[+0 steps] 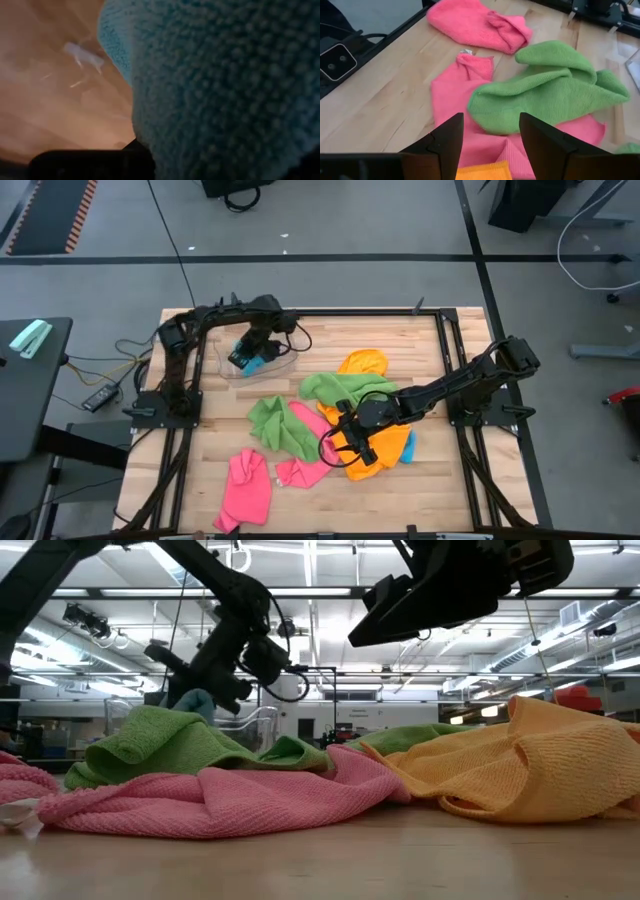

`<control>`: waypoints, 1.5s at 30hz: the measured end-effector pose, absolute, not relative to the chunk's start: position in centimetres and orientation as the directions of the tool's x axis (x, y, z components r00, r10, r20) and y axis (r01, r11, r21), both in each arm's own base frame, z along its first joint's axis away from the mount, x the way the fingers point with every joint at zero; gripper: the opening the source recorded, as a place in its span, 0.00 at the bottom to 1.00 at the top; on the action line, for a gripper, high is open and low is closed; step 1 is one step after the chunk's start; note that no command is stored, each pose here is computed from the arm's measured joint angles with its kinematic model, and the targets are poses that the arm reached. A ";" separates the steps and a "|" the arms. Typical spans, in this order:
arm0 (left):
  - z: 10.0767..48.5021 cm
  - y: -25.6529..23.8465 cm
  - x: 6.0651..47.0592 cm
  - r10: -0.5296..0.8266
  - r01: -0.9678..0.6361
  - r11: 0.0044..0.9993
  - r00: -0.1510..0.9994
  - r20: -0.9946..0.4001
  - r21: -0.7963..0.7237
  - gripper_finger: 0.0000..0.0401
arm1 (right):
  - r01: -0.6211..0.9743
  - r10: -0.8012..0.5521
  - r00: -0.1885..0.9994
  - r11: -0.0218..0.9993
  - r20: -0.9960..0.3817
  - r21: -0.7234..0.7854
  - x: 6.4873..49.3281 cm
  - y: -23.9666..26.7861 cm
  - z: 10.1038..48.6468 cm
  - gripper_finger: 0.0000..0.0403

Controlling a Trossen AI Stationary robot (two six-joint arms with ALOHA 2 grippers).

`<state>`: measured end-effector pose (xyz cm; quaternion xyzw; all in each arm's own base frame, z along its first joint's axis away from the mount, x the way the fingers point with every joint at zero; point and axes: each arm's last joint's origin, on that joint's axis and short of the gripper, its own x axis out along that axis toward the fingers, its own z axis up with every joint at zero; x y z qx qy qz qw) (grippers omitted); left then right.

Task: Fold microfiber towels
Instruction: Put the left blue microfiber towel into the transparent bin

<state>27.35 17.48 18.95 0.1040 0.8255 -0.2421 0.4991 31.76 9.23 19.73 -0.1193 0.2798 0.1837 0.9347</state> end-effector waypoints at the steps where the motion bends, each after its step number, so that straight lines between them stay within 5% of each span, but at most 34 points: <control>1: 18.7 17.5 27.3 -0.082 0.419 0.849 -0.498 -0.863 -0.322 0.09 | -0.410 0.277 0.775 0.904 -0.567 -0.118 31.8 9.3 19.7 0.50; 12: 18.3 17.3 27.5 -0.104 0.541 0.733 -0.509 -0.854 -0.412 0.10 | -0.405 0.276 0.770 0.908 -0.576 -0.106 31.6 9.2 19.6 0.50; 45: 17.6 17.5 27.9 -0.119 0.606 0.663 -0.495 -0.861 -0.440 0.12 | -0.416 0.289 0.763 0.904 -0.578 -0.097 31.4 9.8 19.5 0.50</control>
